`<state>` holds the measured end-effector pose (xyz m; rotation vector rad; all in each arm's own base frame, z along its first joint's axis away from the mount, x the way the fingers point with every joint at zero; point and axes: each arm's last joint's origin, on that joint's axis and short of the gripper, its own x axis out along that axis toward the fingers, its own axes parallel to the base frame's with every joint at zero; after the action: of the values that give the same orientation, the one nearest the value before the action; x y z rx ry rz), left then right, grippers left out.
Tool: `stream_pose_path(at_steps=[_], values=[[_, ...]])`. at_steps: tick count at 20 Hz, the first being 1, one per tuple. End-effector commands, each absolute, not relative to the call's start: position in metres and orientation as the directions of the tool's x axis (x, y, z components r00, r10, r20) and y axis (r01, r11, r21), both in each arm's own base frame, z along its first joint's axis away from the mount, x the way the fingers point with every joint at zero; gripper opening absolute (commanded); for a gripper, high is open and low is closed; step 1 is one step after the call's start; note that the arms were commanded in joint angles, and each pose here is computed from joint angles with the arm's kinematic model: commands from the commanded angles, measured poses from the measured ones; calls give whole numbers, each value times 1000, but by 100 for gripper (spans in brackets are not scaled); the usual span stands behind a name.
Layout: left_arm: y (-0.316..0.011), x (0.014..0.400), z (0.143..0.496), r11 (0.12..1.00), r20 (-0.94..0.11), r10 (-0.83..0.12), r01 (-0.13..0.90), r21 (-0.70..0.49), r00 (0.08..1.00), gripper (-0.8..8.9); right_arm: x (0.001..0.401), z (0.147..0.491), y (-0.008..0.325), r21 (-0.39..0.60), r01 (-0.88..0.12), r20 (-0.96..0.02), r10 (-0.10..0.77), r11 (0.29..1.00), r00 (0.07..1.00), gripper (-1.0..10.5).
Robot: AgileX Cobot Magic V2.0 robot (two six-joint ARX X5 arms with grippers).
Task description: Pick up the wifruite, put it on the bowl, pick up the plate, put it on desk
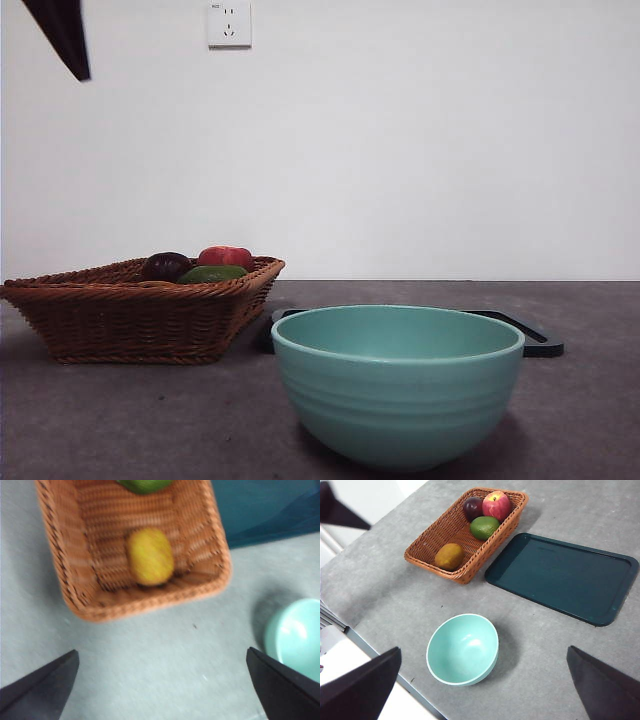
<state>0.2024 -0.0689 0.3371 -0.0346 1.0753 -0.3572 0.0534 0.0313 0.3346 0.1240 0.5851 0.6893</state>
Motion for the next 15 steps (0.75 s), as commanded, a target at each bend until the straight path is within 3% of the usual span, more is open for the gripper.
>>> stream_pose_path(at_steps=[1,8,15], values=[[-80,224,339,949,-866,-273,265,-172,419,593,53,340,31,285,-574,-449,636,768,628,652],[-115,290,300,963,-910,-174,257,-77,377,593,53,340,31,285,-574,-449,636,768,628,652],[-138,329,246,960,-930,-156,271,-64,332,593,53,340,31,288,-572,-449,636,768,628,652]])
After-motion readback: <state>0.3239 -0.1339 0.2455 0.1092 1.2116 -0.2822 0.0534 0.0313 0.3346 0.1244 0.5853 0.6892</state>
